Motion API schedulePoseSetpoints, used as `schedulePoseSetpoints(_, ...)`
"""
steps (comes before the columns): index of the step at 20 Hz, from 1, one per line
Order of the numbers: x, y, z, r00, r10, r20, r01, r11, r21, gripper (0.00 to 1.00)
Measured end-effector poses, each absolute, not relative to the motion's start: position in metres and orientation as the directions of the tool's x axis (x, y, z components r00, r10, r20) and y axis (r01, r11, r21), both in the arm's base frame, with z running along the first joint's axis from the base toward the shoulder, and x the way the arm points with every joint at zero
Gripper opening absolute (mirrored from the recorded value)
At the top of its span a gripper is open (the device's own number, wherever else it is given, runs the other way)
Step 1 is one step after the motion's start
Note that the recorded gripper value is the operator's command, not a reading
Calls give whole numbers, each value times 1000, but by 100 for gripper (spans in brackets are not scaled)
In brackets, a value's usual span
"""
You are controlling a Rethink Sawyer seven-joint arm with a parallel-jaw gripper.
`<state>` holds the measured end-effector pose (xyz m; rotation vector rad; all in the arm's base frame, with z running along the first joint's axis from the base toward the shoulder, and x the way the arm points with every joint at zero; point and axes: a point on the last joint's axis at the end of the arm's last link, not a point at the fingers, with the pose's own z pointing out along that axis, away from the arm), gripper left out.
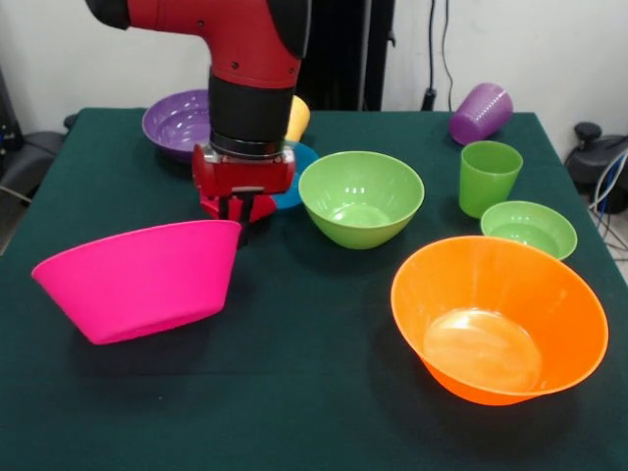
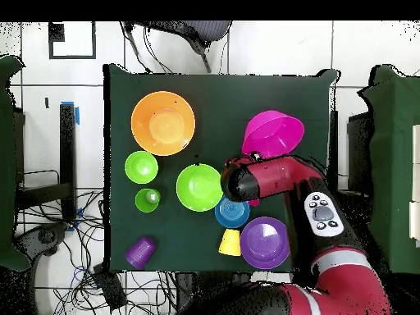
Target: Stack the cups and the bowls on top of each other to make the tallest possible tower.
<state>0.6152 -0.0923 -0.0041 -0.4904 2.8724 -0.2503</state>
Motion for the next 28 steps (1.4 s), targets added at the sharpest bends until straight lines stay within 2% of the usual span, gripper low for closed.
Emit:
schedulePoseSetpoints(5, 622, -108, 10, -937, -297, -185, -262, 946, -192, 0)
schedulePoseSetpoints(11, 626, -123, 42, -966, -230, -122, -207, 963, -175, 0)
schedulePoseSetpoints(19, 619, -105, 90, -973, -228, -21, -221, 960, -171, 0)
schedulePoseSetpoints(28, 613, -90, 133, -970, -243, 26, -243, 952, -187, 0)
